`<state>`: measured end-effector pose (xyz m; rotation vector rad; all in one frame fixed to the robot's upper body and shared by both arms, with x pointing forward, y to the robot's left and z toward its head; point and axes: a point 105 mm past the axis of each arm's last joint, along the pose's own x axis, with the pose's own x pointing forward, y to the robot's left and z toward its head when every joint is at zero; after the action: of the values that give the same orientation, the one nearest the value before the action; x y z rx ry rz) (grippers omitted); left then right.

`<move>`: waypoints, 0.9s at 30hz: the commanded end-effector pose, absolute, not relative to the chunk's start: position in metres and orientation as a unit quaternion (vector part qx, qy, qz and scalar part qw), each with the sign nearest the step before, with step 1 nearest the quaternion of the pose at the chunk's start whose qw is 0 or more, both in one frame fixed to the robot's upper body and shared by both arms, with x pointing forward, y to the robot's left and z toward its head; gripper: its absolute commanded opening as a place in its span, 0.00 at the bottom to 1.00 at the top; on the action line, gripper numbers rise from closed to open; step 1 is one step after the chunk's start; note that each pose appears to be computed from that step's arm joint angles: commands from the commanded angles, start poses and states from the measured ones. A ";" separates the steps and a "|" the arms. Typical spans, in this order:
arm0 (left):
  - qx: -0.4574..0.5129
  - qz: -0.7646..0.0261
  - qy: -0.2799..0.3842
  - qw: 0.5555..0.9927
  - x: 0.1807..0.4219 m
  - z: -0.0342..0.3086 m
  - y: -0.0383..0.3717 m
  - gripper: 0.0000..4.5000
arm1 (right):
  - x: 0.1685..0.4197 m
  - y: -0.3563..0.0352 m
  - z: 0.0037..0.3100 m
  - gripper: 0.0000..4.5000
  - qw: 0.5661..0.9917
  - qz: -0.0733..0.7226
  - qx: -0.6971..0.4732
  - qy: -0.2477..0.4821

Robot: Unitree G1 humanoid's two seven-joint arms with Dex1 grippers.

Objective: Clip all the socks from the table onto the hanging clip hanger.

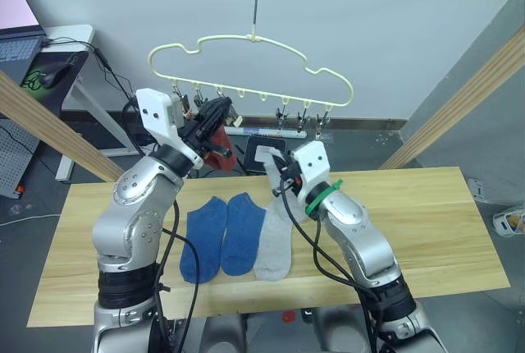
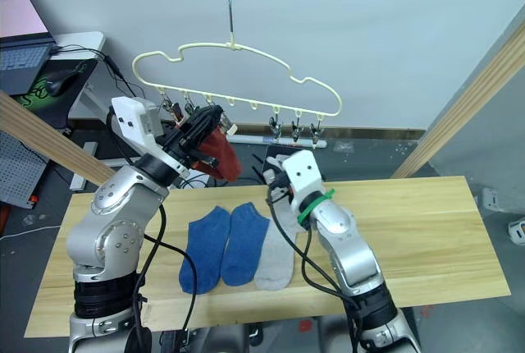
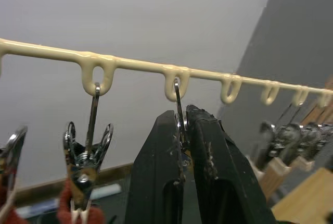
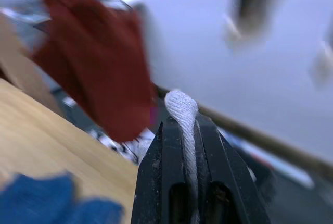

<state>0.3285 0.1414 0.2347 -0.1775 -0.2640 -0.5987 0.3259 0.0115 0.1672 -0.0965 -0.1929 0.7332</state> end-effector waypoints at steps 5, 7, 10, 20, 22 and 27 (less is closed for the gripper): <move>-0.129 -0.333 -0.141 0.924 0.315 0.261 0.142 0.00 | 0.324 0.034 0.196 0.01 0.900 0.406 -0.026 -0.156; -0.133 -0.338 -0.135 0.922 0.314 0.261 0.141 0.00 | 0.323 0.037 0.199 0.01 0.896 0.411 -0.024 -0.164; -0.135 -0.348 -0.128 0.919 0.310 0.260 0.138 0.00 | 0.322 0.041 0.203 0.01 0.891 0.419 -0.014 -0.173; -0.144 -0.345 -0.116 0.920 0.311 0.252 0.142 0.00 | 0.326 0.044 0.212 0.01 0.890 0.417 0.012 -0.187; -0.145 -0.343 -0.115 0.921 0.311 0.251 0.144 0.00 | 0.328 0.043 0.214 0.01 0.891 0.413 0.016 -0.189; -0.148 -0.336 -0.115 0.923 0.312 0.250 0.150 0.00 | 0.332 0.040 0.215 0.01 0.895 0.403 0.027 -0.188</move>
<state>0.3195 0.1477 0.2408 -0.3137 -0.1899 -0.6725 0.3348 0.0405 0.1949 0.0173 -0.3123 0.8373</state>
